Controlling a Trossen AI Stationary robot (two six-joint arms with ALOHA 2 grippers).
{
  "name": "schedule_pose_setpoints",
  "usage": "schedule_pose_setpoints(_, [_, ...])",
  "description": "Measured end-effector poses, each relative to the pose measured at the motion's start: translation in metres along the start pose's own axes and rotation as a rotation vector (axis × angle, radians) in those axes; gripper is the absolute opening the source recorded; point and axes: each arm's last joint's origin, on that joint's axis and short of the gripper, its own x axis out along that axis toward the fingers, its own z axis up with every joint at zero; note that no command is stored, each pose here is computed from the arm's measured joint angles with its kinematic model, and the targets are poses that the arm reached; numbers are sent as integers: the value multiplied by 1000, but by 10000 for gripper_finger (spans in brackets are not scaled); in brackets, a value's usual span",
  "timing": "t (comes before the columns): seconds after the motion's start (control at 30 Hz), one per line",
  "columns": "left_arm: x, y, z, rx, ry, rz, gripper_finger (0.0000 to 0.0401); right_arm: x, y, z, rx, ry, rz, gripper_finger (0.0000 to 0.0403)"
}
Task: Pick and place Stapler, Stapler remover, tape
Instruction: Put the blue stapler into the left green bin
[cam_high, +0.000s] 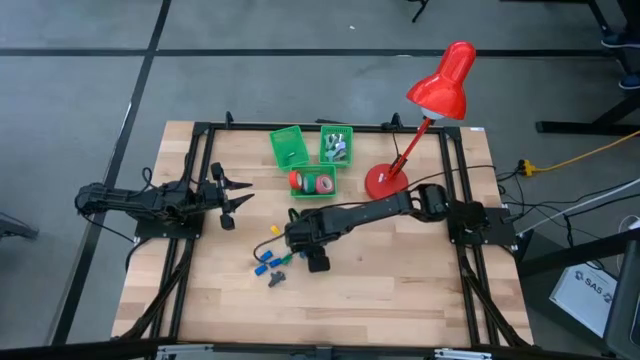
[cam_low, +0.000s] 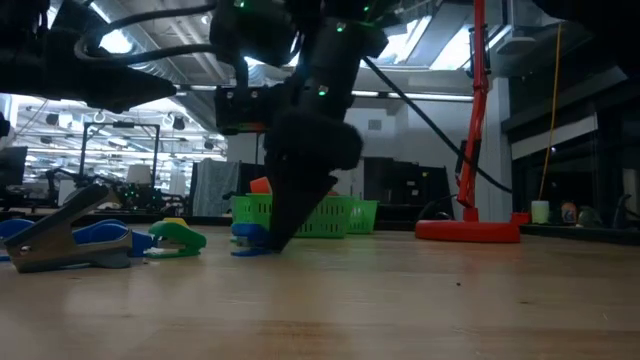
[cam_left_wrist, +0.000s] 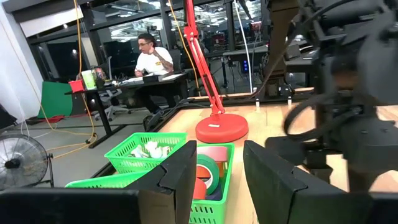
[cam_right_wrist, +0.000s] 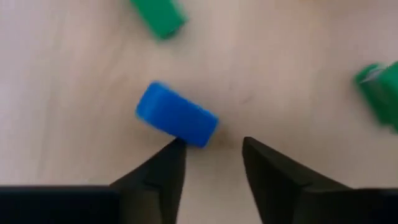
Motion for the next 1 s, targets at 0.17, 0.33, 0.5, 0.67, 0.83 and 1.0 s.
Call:
schedule_pose_setpoints(0.17, [0,0,0,0,0,0,128,0,-11,6,15,-68,1,101])
schedule_pose_setpoints(0.33, [0,0,0,0,0,0,128,0,-18,6,-18,-71,10,53])
schedule_pose_setpoints(0.5, [0,0,0,0,0,0,128,1,-32,1,66,-33,41,37])
schedule_pose_setpoints(0.67, [0,0,0,0,0,0,128,0,-45,-11,281,83,163,80])
schedule_pose_setpoints(0.83, [0,0,0,0,0,0,128,0,-48,-12,486,107,225,175])
schedule_pose_setpoints(1.0, [0,0,0,0,0,0,128,0,-46,-4,720,67,254,268])
